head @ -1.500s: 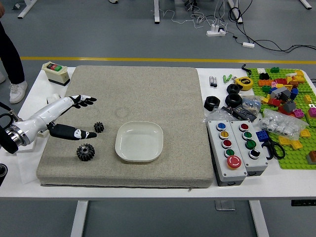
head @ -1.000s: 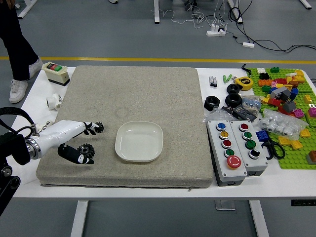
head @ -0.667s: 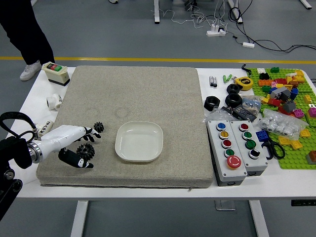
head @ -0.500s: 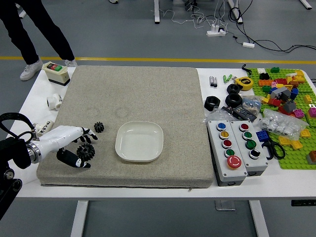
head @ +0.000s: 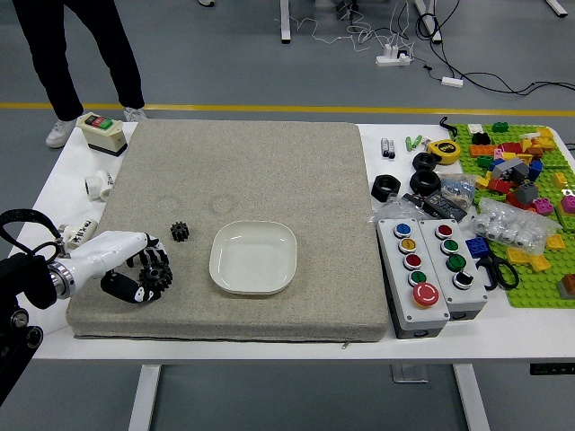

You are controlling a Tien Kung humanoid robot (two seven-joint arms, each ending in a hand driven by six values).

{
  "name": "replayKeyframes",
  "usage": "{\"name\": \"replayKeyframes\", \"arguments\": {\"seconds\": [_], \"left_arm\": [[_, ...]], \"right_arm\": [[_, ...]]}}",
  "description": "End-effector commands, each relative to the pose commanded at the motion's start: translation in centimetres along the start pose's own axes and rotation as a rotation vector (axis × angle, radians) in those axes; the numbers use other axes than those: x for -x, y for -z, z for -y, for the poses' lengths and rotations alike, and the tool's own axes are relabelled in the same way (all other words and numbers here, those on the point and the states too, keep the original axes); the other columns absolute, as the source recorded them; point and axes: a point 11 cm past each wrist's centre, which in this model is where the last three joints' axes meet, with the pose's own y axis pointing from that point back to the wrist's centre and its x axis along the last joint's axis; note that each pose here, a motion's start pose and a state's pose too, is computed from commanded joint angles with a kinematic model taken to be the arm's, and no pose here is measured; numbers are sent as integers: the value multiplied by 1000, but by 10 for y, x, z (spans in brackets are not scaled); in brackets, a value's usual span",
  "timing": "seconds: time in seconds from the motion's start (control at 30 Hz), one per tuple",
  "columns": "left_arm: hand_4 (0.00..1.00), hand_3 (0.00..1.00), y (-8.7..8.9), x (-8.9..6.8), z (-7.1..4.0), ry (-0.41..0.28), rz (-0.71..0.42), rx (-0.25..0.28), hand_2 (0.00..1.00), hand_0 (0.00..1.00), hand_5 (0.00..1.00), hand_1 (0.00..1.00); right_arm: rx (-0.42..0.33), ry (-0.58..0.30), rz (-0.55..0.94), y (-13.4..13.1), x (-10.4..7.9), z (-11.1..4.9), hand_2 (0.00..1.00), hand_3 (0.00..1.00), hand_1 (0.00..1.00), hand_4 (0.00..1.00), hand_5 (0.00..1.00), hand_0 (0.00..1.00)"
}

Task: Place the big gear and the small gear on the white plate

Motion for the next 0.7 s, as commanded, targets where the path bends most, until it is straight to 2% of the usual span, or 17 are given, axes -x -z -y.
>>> {"name": "replayKeyframes", "arguments": {"seconds": [0.1,0.13,0.3,0.33,0.53,0.67,0.7], "left_arm": [[418,538,0,0,0,1,-1,0,484,360,2,446],[268,503,0,0,0,1,-1,1,438,314,2,392],[268,503,-3,-6,-1,-11,9,10,438,314,2,392],[236,501,-4,-7,-1,-13,11,11,431,299,2,381],[216,500,-10,-17,-2,-37,28,29,426,295,2,376],[216,500,-21,-23,-1,-51,47,55,426,295,2,376],[216,500,-29,-27,0,-60,58,75,426,295,2,376]], "right_arm": [[-1,0,0,0,0,0,824,798,775,943,743,747],[-1,0,0,0,0,0,823,797,776,943,743,746],[-2,-1,0,1,0,0,823,797,776,943,743,746],[-2,-1,0,1,0,0,823,796,775,943,743,746],[-4,-1,3,2,-1,0,823,796,775,943,743,746],[-5,-2,4,3,-1,0,823,796,775,943,743,746],[-5,-2,4,3,-1,0,823,796,775,943,743,746]]}}
